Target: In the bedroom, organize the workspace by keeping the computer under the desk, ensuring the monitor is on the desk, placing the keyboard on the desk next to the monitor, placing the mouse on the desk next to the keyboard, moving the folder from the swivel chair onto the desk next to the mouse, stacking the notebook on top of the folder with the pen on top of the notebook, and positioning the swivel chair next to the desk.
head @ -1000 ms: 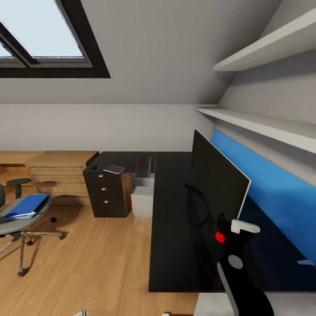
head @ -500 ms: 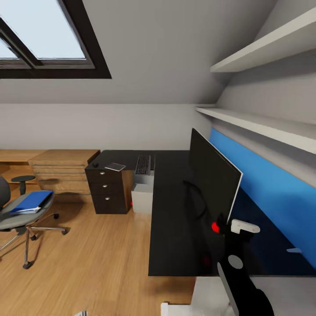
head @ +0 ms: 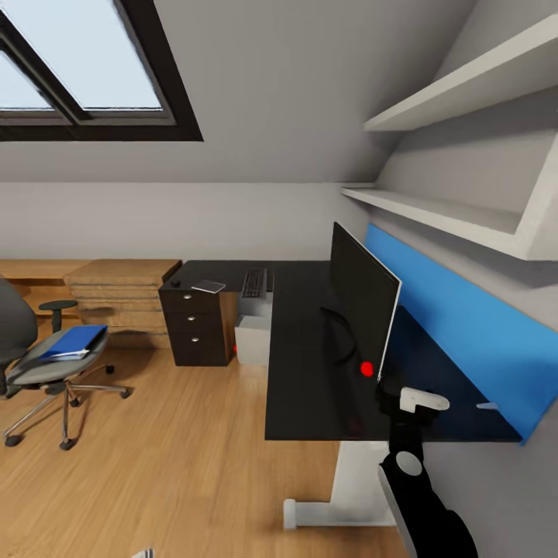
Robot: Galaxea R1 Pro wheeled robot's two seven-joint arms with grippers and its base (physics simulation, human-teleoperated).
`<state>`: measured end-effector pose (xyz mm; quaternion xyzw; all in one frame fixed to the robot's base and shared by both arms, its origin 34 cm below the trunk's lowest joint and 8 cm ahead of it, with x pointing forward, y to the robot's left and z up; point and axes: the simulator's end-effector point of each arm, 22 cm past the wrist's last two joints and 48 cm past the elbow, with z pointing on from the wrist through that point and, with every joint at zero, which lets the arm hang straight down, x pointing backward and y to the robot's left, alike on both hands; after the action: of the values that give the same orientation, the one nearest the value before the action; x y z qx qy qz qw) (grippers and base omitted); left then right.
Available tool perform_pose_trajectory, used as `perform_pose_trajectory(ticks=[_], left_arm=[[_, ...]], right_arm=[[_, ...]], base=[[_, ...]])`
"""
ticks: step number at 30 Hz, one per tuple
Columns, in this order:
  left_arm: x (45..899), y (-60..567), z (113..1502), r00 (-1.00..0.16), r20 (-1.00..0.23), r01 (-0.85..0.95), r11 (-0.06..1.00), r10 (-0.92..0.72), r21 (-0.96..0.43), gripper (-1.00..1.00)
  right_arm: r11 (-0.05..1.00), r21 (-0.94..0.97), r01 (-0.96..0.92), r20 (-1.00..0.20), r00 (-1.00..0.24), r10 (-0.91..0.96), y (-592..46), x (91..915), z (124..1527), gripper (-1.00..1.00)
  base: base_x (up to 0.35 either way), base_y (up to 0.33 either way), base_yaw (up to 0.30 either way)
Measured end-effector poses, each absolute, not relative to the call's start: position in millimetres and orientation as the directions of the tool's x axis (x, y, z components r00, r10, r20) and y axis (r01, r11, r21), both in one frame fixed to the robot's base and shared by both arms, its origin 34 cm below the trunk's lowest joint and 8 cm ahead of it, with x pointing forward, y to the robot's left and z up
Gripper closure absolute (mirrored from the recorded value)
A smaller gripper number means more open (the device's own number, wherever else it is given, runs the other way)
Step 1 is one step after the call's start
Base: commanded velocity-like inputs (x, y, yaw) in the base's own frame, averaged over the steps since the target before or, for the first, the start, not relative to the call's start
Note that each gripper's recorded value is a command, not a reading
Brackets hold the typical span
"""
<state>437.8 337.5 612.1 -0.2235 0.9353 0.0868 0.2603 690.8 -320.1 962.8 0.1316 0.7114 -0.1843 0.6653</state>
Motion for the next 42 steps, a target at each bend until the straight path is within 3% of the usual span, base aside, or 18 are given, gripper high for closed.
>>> perform_pose_trajectory(ticks=[21,23,31,42], left_arm=[[431.6,339.3,608.0,-0.773,-0.515,-0.463,0.885,-0.370,0.058,-1.00],[431.9,339.5,608.2,-0.773,-0.516,-0.463,0.885,-0.370,0.058,-1.00],[431.8,338.9,608.2,-0.773,-0.516,-0.463,0.885,-0.370,0.057,-1.00],[432.6,335.4,610.0,-0.771,-0.516,-0.463,0.885,-0.374,0.051,-1.00]], right_arm=[[0.899,-0.091,0.428,-0.994,-0.095,-0.055,-317.4,690.4,954.8,-1.00],[0.903,-0.115,0.415,-0.987,-0.152,-0.056,-314.9,686.7,923.8,-1.00],[0.907,-0.114,0.407,-0.985,-0.165,-0.049,-310.1,680.0,895.7,-1.00],[0.923,-0.140,0.360,-0.943,-0.333,-0.013,-280.6,644.2,800.9,-1.00]], base=[[-0.335,0.000,0.000],[-0.335,0.000,0.000],[-0.286,0.000,0.000],[-0.044,0.000,0.000]])
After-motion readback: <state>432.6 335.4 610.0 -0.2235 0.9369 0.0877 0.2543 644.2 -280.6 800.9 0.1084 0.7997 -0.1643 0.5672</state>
